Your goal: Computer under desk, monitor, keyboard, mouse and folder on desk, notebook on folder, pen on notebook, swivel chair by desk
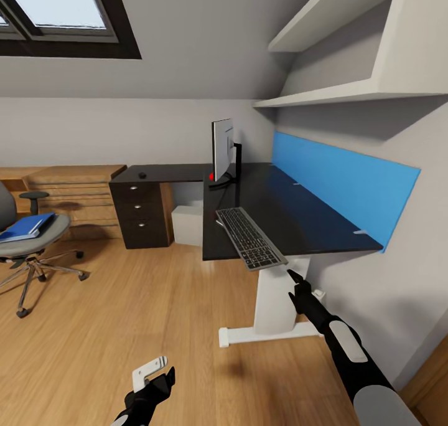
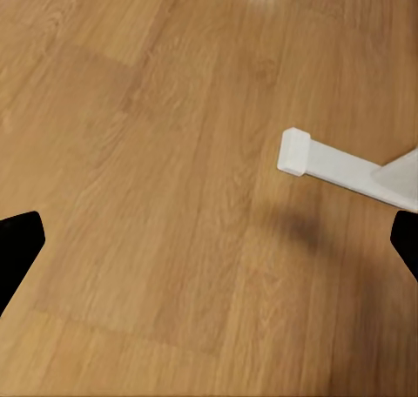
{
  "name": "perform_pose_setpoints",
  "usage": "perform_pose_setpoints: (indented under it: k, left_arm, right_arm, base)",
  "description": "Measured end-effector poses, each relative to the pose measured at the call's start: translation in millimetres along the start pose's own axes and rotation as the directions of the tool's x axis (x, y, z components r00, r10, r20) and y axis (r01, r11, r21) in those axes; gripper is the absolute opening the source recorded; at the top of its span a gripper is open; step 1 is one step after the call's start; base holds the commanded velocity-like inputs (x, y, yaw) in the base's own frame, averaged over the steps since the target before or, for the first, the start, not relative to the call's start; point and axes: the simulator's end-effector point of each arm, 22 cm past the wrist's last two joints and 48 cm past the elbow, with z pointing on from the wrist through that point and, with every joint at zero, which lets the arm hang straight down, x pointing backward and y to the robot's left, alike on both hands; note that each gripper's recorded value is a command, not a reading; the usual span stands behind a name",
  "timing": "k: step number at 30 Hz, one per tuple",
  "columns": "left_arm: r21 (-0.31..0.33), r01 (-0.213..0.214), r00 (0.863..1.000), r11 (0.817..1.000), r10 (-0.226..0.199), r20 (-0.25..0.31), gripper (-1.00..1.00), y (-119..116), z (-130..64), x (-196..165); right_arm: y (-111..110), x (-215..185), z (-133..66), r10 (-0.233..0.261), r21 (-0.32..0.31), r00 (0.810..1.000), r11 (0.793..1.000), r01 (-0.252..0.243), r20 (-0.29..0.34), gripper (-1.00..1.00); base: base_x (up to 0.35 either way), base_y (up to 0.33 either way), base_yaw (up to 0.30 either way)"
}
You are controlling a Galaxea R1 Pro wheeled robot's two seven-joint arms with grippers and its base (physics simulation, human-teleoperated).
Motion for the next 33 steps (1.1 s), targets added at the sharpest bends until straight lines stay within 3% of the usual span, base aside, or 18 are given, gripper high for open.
perform_pose_setpoints:
  k: [23,33]
  left_arm:
    - [-0.005,0.0,1.0,1.0,0.0,-0.001,1.0,-9.6,-19.1,-26.3]
    - [-0.006,0.001,1.0,1.0,-0.001,-0.001,1.0,-9.2,-19.1,-26.5]
  right_arm:
    - [35.6,0.6,0.9,0.007,-0.003,1.0,1.0,-0.007,-0.005,1.0]
    - [42.1,20.0,4.0,-0.017,-0.019,0.998,1.0,0.016,-0.057,1.0]
  base:
    - [0.001,0.0,0.0]
    - [0.0,0.0,0.0]
